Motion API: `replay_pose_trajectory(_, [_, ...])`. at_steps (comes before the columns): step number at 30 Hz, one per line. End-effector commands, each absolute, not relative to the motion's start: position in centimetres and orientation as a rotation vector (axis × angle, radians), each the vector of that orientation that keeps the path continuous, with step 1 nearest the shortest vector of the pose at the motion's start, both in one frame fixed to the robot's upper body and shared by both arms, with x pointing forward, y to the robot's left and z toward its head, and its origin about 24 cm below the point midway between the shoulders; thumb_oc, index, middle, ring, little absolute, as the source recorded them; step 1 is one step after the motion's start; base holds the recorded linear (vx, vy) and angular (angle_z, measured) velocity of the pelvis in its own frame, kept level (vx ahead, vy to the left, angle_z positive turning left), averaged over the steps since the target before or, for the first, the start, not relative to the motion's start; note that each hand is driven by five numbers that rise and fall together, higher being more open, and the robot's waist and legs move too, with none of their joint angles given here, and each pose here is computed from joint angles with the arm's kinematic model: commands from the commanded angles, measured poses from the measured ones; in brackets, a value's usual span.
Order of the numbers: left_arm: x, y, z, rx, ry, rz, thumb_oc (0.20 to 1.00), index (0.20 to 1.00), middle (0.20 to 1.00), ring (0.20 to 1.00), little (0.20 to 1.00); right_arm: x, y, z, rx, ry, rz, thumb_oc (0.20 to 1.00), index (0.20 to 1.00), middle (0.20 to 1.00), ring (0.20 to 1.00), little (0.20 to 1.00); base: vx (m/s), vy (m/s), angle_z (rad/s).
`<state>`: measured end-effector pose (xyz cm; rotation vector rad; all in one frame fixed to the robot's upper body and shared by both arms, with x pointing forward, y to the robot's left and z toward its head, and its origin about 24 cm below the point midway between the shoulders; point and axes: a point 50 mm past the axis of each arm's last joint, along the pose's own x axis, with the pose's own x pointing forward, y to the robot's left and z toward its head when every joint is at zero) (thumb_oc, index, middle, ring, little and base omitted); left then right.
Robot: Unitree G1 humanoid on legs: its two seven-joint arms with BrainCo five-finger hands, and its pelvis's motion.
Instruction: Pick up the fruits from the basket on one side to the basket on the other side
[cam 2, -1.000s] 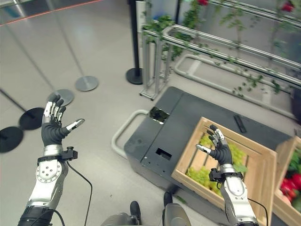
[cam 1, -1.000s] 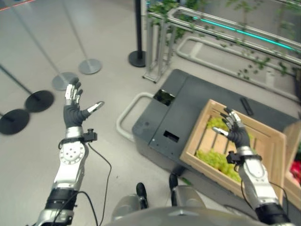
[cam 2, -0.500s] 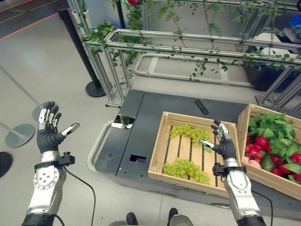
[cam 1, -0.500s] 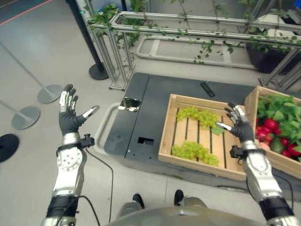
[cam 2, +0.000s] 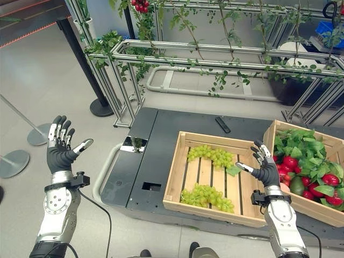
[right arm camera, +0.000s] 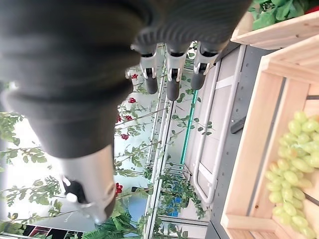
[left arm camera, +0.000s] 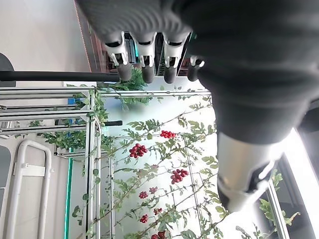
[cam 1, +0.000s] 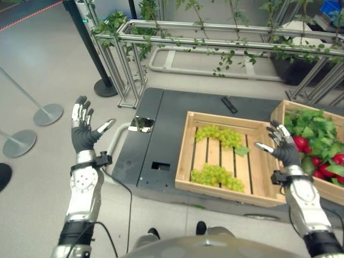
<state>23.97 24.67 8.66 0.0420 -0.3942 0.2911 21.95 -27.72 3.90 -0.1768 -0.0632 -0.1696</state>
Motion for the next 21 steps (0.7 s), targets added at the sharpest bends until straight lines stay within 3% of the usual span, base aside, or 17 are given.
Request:
replay_pose_trajectory(1, [24.7, 24.7, 10.2, 0.06, -0.468, 0.274, 1.0, 1.0, 1.0, 1.0, 1.0, 23.7, -27.2, 7.5, -0.15, -0.261, -0.167, 1.0, 1.0, 1.0, 1.0, 1.0, -0.05, 0.015, -0.25])
replay_pose_trajectory(21, [24.1, 24.5, 9.2, 0.084, -0.417, 0.236, 1.0, 1.0, 1.0, 1.0, 1.0, 23.9, -25.8, 5.7, -0.132, -0.191, -0.14, 1.0, 1.0, 1.0, 1.0, 1.0, 0.01, 0.05, -0.04])
